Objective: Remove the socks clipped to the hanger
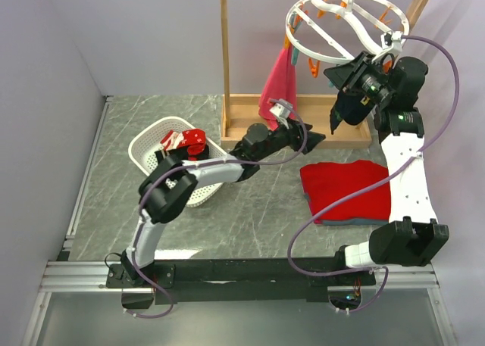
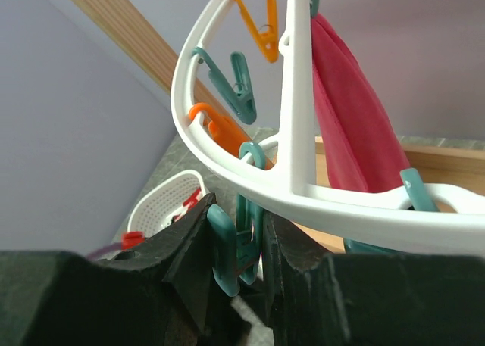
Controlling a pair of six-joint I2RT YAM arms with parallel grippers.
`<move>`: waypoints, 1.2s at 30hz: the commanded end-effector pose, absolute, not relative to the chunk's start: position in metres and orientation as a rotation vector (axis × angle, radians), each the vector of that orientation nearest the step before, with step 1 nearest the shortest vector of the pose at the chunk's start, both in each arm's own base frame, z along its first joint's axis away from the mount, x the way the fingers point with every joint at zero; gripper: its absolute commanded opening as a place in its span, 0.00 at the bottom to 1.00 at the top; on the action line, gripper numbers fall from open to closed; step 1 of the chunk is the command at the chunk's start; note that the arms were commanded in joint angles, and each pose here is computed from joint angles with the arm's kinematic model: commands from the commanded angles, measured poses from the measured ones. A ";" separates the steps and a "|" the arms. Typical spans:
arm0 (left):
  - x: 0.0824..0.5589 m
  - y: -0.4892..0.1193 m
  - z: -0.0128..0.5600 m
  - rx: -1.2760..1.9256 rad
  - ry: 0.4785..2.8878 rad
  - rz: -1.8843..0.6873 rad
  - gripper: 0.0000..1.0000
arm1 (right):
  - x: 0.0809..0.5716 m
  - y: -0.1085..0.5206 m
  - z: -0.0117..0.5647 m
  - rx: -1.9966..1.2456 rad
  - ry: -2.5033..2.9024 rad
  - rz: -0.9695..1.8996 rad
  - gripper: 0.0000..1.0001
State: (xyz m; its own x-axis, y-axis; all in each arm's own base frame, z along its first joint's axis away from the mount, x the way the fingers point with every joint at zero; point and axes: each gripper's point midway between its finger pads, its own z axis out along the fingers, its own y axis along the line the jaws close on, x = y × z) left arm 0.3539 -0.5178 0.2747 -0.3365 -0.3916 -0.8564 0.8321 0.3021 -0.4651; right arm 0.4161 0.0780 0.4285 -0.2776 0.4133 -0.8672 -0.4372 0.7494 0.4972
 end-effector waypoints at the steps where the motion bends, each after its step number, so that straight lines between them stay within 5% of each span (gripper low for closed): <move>1: 0.363 -0.532 0.328 0.418 1.177 -1.298 0.78 | 0.390 0.097 0.454 -0.054 1.628 0.868 0.00; 29: 0.402 -0.604 0.292 0.311 1.160 -1.244 0.75 | 0.366 0.113 0.471 -0.093 1.602 0.871 0.00; 32: 0.408 -0.602 0.291 0.280 1.167 -1.223 0.63 | 0.366 0.117 0.471 -0.100 1.610 0.871 0.00; 35: 0.404 -0.599 0.297 0.301 1.150 -1.230 0.42 | 0.366 0.117 0.470 -0.100 1.617 0.872 0.00; 36: 0.400 -0.599 0.304 0.314 1.144 -1.237 0.27 | 0.366 0.117 0.471 -0.097 1.614 0.868 0.01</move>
State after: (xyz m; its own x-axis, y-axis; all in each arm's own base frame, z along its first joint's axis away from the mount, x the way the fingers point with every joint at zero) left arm 0.4071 -0.6046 0.2662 -0.1456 -0.5325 -0.8338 0.8324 0.3895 -0.3941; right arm 0.4015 0.0960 0.4476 -0.2456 0.4280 -0.8698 -0.4277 0.7574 0.4934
